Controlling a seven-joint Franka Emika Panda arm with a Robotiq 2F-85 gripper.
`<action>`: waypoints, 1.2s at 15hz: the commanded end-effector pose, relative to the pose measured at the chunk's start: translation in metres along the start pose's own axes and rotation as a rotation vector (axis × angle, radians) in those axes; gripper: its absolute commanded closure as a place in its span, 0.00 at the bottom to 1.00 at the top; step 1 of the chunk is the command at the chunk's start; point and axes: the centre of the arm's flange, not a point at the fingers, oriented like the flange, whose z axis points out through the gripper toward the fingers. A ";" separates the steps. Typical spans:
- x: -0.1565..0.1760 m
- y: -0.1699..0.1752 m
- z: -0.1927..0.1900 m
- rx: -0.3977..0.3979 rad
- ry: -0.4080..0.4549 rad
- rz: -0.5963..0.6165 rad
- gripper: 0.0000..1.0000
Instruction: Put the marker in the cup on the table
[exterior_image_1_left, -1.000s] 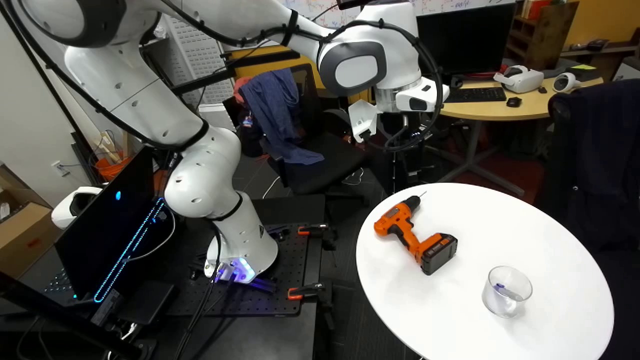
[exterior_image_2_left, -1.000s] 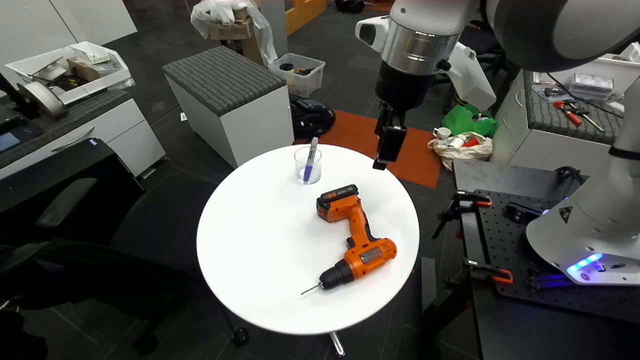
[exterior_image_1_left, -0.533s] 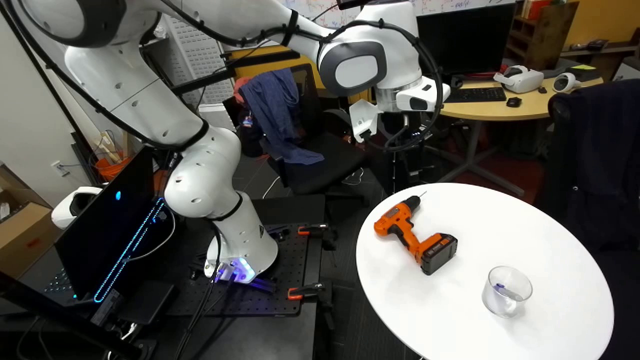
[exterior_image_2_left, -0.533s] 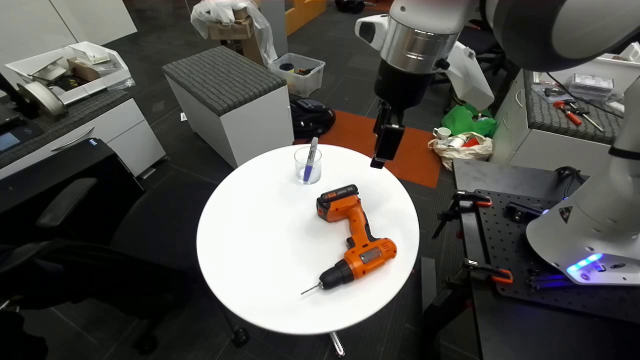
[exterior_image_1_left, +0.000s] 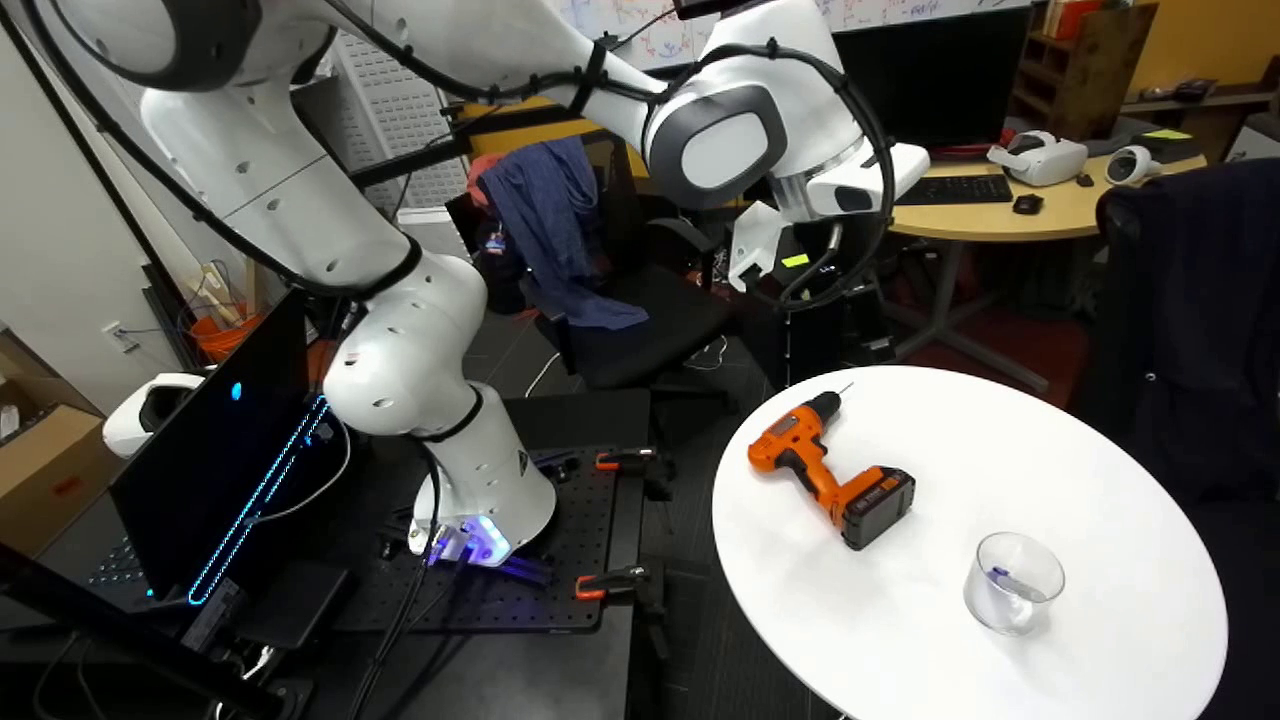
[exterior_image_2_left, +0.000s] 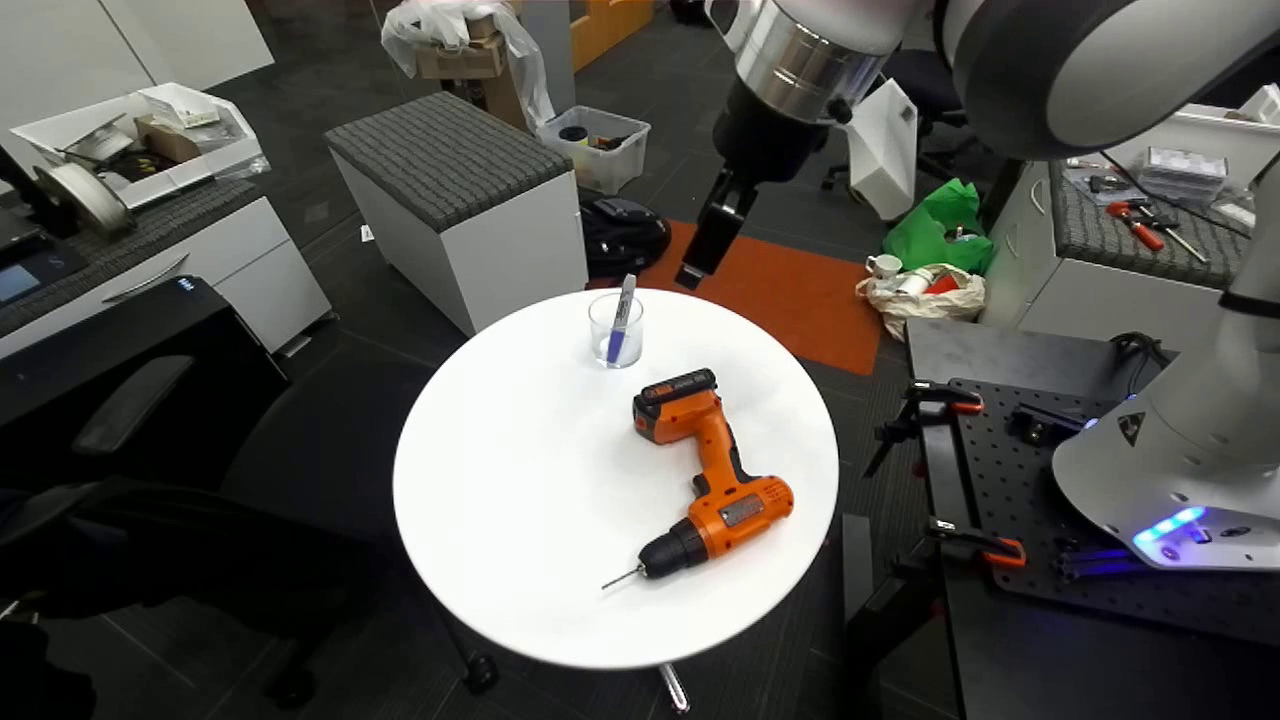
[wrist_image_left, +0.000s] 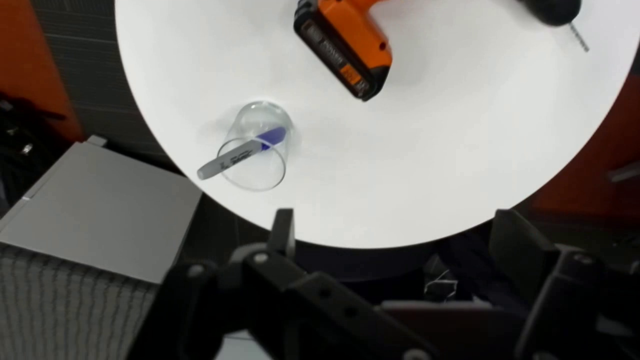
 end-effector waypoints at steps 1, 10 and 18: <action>0.015 0.007 0.009 -0.107 0.144 0.096 0.00; 0.033 0.041 0.016 -0.420 0.440 0.280 0.00; 0.059 0.053 0.034 -0.722 0.697 0.438 0.00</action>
